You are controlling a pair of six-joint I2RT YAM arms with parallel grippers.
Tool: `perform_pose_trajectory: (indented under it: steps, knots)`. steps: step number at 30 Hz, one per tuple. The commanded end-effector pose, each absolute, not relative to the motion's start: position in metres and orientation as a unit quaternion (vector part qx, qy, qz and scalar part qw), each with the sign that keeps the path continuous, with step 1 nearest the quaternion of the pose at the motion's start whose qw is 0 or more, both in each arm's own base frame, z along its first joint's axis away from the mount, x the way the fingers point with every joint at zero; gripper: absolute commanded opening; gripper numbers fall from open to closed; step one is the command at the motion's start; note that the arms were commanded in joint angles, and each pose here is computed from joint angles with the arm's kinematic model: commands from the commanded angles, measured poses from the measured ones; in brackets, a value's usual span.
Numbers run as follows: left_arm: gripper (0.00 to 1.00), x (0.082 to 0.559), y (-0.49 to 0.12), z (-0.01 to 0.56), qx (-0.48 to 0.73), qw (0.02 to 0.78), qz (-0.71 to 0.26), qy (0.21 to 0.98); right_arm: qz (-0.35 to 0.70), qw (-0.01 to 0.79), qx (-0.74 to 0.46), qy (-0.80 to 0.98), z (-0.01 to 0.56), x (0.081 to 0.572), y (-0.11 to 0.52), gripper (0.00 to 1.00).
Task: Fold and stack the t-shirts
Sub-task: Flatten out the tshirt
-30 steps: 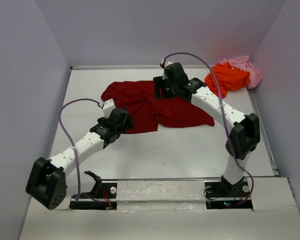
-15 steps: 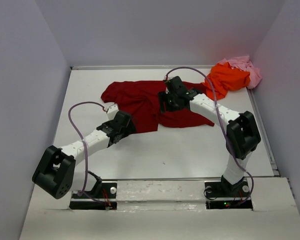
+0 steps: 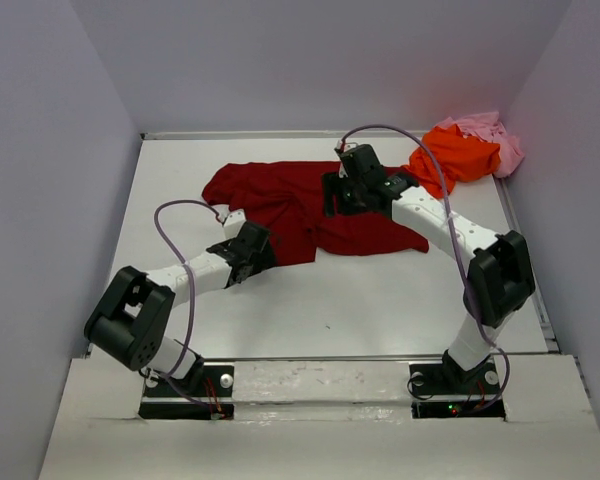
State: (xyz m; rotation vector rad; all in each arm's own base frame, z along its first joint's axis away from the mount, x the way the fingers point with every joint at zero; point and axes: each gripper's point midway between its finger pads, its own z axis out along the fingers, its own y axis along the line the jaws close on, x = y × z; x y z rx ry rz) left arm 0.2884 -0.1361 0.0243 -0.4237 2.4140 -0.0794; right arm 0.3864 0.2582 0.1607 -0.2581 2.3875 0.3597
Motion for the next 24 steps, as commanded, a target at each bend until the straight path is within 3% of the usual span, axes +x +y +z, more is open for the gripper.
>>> perform_pose_trajectory:
  steps: [1, 9, 15, 18, 20, 21, 22, 24]
  knots:
    - [0.99, 0.298, -0.148, 0.026, -0.162, 0.342, -0.048, 0.924, 0.163, 0.386, -0.093, 0.903, 0.191, 0.388, 0.257, 0.70]
    - [0.90, 0.302, -0.151, 0.020, -0.155, 0.344, -0.050, 0.925, 0.164, 0.390, -0.092, 0.901, 0.195, 0.382, 0.248, 0.70]
    - [0.68, 0.306, -0.158, 0.015, -0.148, 0.341, -0.056, 0.927, 0.159, 0.395, -0.090, 0.900, 0.197, 0.380, 0.240, 0.70]
    - [0.55, 0.308, -0.160, 0.015, -0.139, 0.341, -0.057, 0.928, 0.159, 0.396, -0.086, 0.900, 0.199, 0.380, 0.236, 0.70]
    - [0.40, 0.310, -0.161, 0.015, -0.133, 0.341, -0.057, 0.929, 0.162, 0.402, -0.085, 0.897, 0.204, 0.380, 0.236, 0.70]
    - [0.16, 0.310, -0.162, 0.016, -0.129, 0.341, -0.057, 0.929, 0.162, 0.402, -0.085, 0.897, 0.205, 0.379, 0.236, 0.70]
    - [0.00, 0.310, -0.162, 0.016, -0.126, 0.341, -0.057, 0.930, 0.161, 0.403, -0.085, 0.897, 0.206, 0.378, 0.235, 0.70]
    - [0.00, 0.310, -0.161, 0.016, -0.127, 0.342, -0.056, 0.929, 0.151, 0.405, -0.080, 0.898, 0.204, 0.380, 0.228, 0.70]
